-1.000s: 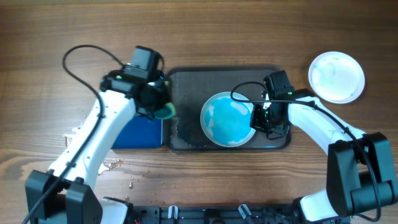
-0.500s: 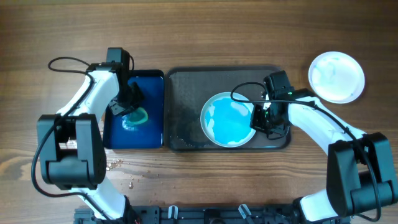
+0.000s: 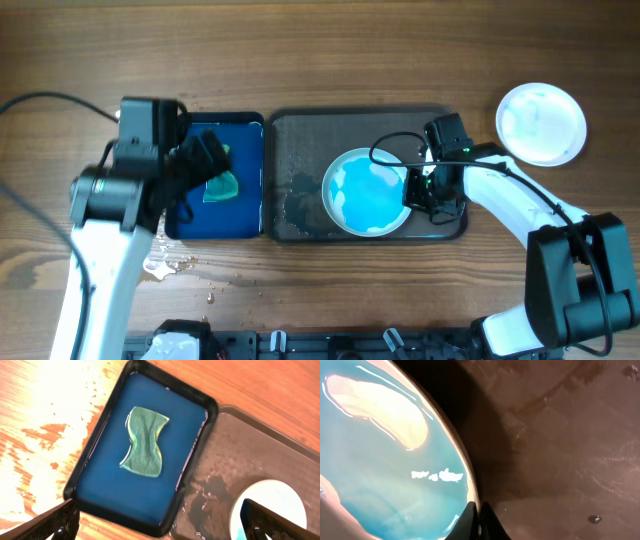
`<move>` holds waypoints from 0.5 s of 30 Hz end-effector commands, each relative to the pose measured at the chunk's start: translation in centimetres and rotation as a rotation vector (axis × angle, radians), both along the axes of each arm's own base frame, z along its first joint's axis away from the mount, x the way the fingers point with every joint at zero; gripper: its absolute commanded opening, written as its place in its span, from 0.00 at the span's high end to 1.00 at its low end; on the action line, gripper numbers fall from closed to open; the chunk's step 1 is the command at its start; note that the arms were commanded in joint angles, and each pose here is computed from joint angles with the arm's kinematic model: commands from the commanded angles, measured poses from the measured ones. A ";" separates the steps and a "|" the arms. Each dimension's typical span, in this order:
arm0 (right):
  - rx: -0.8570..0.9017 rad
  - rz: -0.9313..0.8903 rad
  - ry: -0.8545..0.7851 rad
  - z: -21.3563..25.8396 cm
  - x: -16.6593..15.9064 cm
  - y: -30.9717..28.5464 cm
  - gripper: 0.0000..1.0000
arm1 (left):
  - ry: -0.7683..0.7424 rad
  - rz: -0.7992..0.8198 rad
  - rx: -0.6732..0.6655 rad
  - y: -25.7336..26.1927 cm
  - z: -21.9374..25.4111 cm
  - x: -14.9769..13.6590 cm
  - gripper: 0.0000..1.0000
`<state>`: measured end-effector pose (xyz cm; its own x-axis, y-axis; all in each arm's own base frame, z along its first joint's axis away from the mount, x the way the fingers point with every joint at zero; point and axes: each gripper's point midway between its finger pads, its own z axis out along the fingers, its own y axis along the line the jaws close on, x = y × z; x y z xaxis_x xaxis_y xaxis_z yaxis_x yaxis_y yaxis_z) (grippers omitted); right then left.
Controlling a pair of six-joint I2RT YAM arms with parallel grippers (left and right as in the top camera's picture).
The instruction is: Clean dirty plates on tray and stack at the side
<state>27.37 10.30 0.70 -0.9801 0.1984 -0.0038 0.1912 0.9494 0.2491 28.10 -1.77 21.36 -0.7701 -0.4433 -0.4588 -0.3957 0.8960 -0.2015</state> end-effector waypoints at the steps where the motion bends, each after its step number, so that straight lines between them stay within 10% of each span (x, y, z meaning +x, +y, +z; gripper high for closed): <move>1: -0.012 0.087 -0.070 0.8 1.4 0.1 0.95 | -0.074 -0.031 0.016 -0.1 2.6 -3.1 0.00; 15: -0.014 0.194 -0.177 10.0 3.2 1.3 0.95 | -0.122 -0.032 0.011 0.2 4.1 -5.2 0.00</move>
